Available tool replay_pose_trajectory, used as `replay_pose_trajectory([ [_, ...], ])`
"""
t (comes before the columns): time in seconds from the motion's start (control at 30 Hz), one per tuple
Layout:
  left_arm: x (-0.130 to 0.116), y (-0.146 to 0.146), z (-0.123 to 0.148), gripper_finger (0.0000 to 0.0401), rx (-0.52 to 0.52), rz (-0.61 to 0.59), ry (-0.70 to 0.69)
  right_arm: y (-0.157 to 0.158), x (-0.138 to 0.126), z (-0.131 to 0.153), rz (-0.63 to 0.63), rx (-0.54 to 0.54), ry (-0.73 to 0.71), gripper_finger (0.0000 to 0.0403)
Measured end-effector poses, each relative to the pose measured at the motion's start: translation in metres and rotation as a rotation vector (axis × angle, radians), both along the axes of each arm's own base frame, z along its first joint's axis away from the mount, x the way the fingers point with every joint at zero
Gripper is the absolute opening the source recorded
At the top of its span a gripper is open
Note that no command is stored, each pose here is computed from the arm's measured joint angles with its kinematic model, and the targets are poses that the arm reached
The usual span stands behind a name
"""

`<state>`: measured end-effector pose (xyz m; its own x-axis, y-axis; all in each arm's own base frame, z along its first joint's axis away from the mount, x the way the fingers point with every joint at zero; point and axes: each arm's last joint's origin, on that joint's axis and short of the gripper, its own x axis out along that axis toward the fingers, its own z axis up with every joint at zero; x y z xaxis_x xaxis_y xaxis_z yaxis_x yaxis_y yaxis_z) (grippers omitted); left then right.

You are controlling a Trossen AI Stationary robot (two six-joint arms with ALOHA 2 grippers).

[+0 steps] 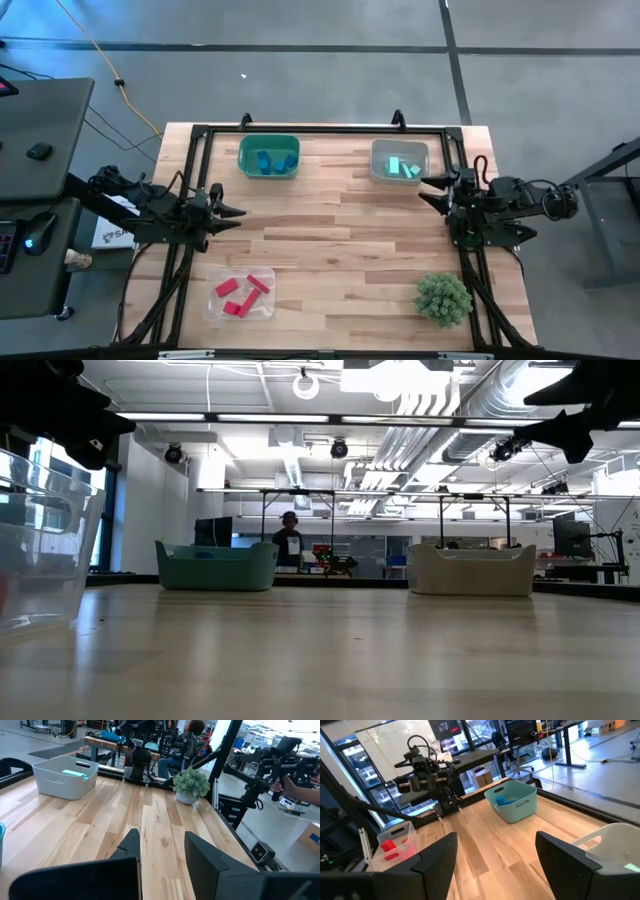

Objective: Sort & place blocks by color
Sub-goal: Return to Home Position

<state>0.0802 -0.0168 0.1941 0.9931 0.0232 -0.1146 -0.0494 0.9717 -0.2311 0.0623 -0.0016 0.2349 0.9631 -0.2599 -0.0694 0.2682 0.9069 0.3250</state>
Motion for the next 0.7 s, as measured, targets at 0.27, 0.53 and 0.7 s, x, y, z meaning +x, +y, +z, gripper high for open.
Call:
replay_pose_trajectory([
  [0.27, 0.0, 0.0, 0.0, 0.0071, 0.024, 0.003, 0.004, 0.001, 0.005, -0.005, 0.022, -0.022, 0.015, 0.0259],
  [0.53, 0.0, 0.0, -0.001, 0.0071, 0.101, -0.005, 0.013, 0.005, 0.024, -0.048, 0.023, 0.018, 0.012, 0.0259],
  [0.7, 0.0, 0.0, -0.001, 0.0071, 0.101, -0.005, 0.013, 0.006, 0.029, -0.061, 0.041, 0.029, 0.01, 0.0259],
])
